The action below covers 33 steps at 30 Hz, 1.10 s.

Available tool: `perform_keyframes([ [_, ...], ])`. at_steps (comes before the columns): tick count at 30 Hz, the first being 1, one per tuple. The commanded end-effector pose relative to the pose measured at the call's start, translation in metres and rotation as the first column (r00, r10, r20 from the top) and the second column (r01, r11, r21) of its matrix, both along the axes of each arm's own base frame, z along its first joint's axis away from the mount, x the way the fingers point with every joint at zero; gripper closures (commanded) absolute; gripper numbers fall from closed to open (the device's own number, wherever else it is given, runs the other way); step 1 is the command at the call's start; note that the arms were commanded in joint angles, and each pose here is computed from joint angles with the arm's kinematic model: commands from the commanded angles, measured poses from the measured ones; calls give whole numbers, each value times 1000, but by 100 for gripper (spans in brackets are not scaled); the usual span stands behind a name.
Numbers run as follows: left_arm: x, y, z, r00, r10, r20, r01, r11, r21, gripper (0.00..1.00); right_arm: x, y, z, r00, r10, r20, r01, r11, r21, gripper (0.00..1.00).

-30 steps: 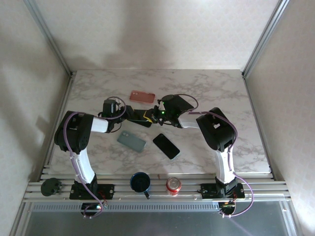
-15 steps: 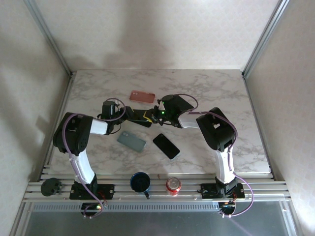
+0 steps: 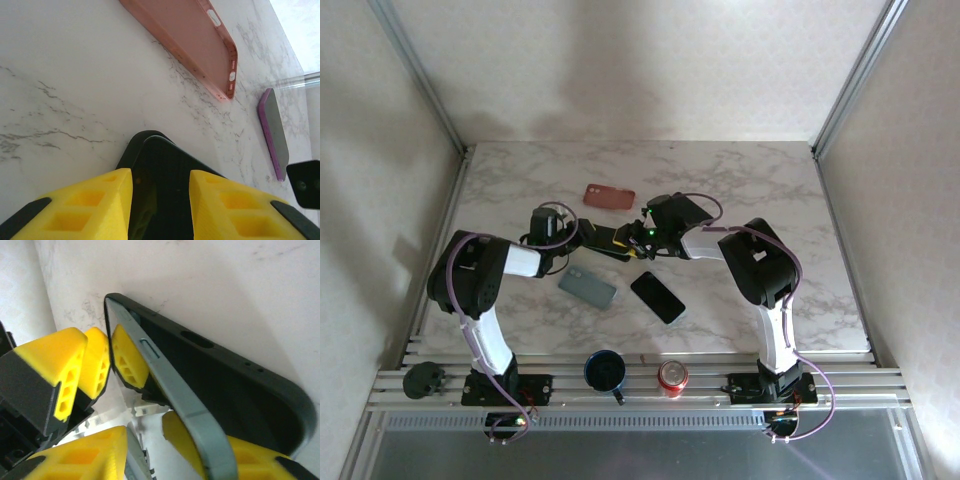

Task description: Put the phone into the phone case

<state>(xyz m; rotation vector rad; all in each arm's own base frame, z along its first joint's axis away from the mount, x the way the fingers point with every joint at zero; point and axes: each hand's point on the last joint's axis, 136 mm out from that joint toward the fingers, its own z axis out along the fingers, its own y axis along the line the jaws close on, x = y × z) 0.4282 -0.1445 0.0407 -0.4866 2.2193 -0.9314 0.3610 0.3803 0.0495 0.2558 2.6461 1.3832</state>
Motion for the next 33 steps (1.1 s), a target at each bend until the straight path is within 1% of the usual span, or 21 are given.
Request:
perform_keyframes([
  [1, -22, -20, -8, 995, -82, -61, 80, 996, -43, 65, -2, 2, -6, 1000, 14, 3, -14, 999, -50, 51],
  [6, -22, -22, -5, 995, -85, -54, 82, 995, -52, 66, 0, 2, -1, 1000, 25, 4, -25, 997, -68, 40],
  [11, -21, -22, -2, 996, -84, -43, 82, 995, -58, 66, 1, 2, 5, 999, 36, 5, -35, 994, -103, 33],
  [14, -20, -23, 1, 996, -84, -34, 81, 995, -65, 66, 2, 0, 7, 999, 38, -1, -37, 990, -140, 30],
  [25, -13, -24, 12, 998, -69, 14, 70, 991, -115, 65, -1, -10, 9, 998, 50, -38, -58, 967, -246, 26],
  [33, -10, -22, 11, 998, -60, 27, 63, 991, -121, 66, -3, -21, 14, 998, 55, -36, -64, 943, -327, 24],
])
